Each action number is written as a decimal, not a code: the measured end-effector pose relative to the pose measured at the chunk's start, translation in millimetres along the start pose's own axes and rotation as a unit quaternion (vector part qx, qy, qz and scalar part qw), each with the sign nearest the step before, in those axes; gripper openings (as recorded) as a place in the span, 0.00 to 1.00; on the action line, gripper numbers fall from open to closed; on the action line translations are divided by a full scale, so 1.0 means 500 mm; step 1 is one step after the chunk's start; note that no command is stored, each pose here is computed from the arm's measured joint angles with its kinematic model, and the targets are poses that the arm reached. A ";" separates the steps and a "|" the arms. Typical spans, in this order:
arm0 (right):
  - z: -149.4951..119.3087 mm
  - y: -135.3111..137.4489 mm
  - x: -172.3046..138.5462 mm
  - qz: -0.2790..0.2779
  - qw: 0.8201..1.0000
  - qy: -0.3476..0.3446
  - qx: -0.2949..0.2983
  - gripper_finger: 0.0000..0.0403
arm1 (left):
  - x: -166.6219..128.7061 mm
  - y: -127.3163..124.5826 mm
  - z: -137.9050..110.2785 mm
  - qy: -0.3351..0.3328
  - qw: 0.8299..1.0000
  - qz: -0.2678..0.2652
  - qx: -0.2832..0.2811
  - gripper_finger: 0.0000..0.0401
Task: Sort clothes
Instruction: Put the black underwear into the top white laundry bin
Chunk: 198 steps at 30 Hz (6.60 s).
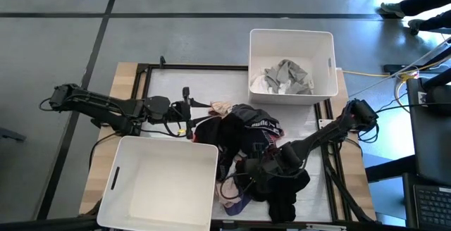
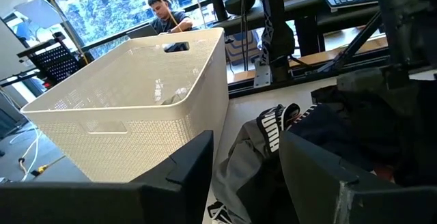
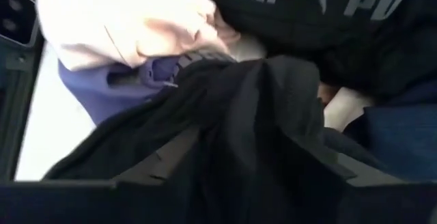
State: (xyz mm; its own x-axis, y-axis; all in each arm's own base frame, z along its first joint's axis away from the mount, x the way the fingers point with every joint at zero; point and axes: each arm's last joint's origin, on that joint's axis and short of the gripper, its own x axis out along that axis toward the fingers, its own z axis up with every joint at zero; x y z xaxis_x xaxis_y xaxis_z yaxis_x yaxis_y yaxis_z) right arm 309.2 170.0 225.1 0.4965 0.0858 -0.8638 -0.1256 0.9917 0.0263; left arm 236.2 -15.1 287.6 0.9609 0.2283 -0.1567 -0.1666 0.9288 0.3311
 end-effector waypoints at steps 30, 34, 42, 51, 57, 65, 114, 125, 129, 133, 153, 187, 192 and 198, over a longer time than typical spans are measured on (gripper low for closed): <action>0.096 -0.030 -0.153 -0.149 0.985 -0.007 -0.088 0.02 | 0.000 0.000 -0.001 0.003 1.000 -0.001 0.001 0.40; 0.103 -0.063 -0.207 -0.186 0.979 -0.027 -0.079 0.03 | 0.000 -0.001 -0.003 0.008 1.000 -0.002 0.003 0.40; 0.088 -0.172 -0.350 -0.287 0.952 -0.102 -0.022 0.02 | -0.001 -0.004 -0.015 0.037 0.999 -0.011 0.013 0.40; 0.052 -0.302 -0.483 -0.423 0.890 -0.158 0.055 0.02 | -0.002 -0.007 -0.024 0.060 0.998 -0.018 0.022 0.40; 0.037 -0.382 -0.545 -0.507 0.837 -0.180 0.104 0.02 | -0.002 -0.007 -0.025 0.061 0.998 -0.018 0.022 0.40; 0.032 -0.482 -0.599 -0.602 0.760 -0.195 0.148 0.03 | -0.002 -0.007 -0.025 0.061 0.998 -0.018 0.022 0.40; -0.107 -0.568 -0.319 -0.454 0.858 -0.034 0.237 0.26 | -0.002 -0.007 -0.025 0.062 0.998 -0.017 -0.002 0.40; -0.073 -0.527 -0.387 -0.441 0.871 -0.040 0.212 0.67 | -0.002 -0.007 -0.025 0.062 0.998 -0.017 -0.001 0.40; -0.046 -0.486 -0.424 -0.387 0.889 -0.080 0.230 0.70 | -0.002 -0.007 -0.025 0.062 0.998 -0.017 -0.001 0.40; -0.030 -0.432 -0.425 -0.283 0.923 -0.096 0.241 0.69 | -0.002 -0.007 -0.025 0.062 0.998 -0.017 -0.001 0.40; -0.024 -0.092 -0.320 -0.070 0.966 0.012 0.248 0.68 | -0.002 -0.007 -0.025 0.063 0.998 -0.017 0.000 0.40; -0.179 0.049 -0.107 -0.141 0.947 0.211 0.195 0.68 | -0.002 -0.007 -0.025 0.063 0.998 -0.018 0.011 0.40; -0.201 0.043 -0.074 -0.144 0.956 0.192 0.170 0.68 | -0.002 -0.007 -0.025 0.063 0.998 -0.018 0.010 0.40; -0.231 0.035 -0.037 -0.136 0.965 0.179 0.135 0.68 | -0.002 -0.007 -0.025 0.063 0.998 -0.018 0.010 0.40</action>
State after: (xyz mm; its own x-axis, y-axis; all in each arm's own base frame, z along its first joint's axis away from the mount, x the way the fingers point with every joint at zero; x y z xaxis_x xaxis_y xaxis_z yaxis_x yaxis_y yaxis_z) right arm 198.6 174.5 183.7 0.1447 -0.1709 -0.9746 0.2200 0.9659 -0.1367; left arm 233.2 -14.8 274.8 0.9305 0.2314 -0.2841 -0.1274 0.9313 0.3414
